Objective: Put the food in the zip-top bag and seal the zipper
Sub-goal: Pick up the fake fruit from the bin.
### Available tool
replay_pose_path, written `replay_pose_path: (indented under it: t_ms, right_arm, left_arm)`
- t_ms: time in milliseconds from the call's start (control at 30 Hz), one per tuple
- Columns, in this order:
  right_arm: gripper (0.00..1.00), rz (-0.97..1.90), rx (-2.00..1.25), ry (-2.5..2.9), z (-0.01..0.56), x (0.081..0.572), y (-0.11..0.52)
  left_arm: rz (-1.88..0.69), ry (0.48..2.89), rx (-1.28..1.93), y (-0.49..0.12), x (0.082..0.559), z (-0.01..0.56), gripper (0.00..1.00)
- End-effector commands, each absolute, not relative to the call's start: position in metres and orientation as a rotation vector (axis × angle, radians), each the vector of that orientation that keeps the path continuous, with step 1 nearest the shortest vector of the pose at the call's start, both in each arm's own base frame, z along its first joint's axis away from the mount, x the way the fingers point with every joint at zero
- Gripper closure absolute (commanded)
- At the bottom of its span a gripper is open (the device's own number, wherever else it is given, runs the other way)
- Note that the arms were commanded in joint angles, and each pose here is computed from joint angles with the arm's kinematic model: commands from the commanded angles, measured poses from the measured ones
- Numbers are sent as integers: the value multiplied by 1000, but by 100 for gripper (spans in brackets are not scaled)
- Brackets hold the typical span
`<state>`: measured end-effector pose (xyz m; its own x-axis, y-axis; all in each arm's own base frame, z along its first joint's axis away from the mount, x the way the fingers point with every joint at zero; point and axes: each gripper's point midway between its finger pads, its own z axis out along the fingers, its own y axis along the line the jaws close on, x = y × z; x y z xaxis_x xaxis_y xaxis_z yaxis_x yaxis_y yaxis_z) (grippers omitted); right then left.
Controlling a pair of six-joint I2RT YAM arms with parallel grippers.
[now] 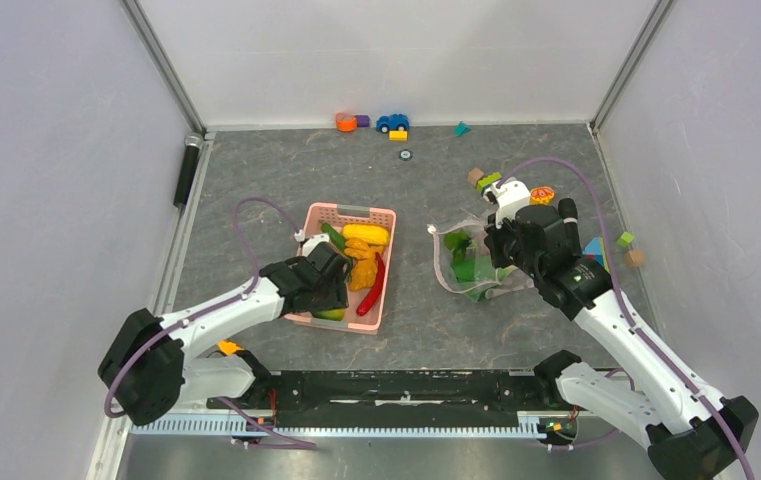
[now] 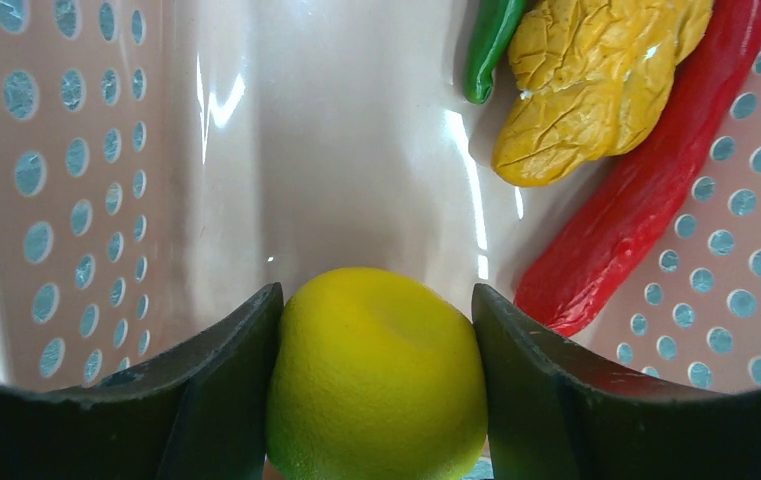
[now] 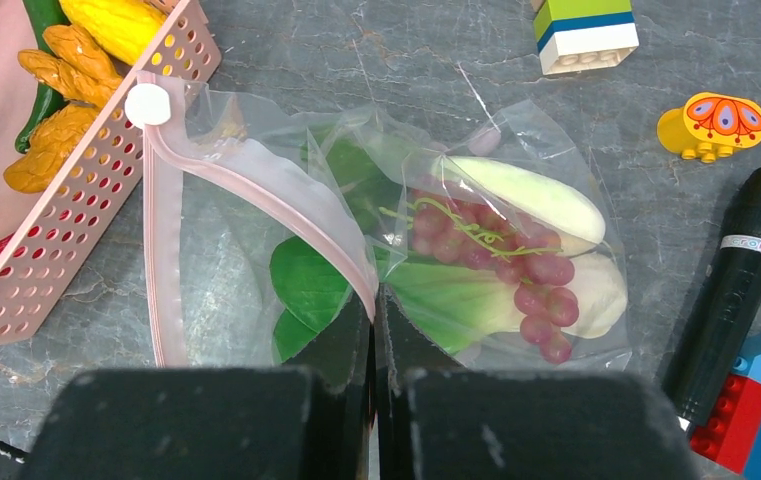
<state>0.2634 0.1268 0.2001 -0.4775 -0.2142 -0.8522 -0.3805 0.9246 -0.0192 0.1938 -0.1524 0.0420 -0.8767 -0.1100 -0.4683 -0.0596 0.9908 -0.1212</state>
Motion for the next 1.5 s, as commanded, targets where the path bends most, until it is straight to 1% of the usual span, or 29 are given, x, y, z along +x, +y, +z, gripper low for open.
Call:
replay_pose_path:
  t_ms: [0, 67, 200, 300, 533, 700, 1200, 1467]
  right_arm:
    - [100, 197, -396, 2030, 217, 268, 124]
    - [100, 193, -391, 2029, 217, 268, 123]
    - [100, 195, -386, 2028, 217, 267, 122]
    - [100, 195, -378, 2028, 218, 268, 122]
    - [100, 195, -370, 2042, 215, 269, 123]
    - [100, 199, -368, 2040, 215, 269, 124]
    - [100, 243, -389, 2037, 217, 267, 131]
    - [100, 286, -354, 2027, 222, 268, 136]
  left_arm:
    - [-195, 2567, -114, -158, 205, 68, 64]
    - [-206, 2542, -127, -158, 208, 74, 66]
    - [-239, 2474, -155, -158, 216, 88, 76]
    - [-299, 2424, -162, -164, 220, 102, 80]
    - [-513, 2230, -87, -185, 233, 150, 82]
    - [-656, 2099, 16, -201, 232, 185, 83]
    - [-1064, 1835, 338, -261, 209, 246, 84]
    - [-1304, 1655, 424, -304, 208, 283, 84]
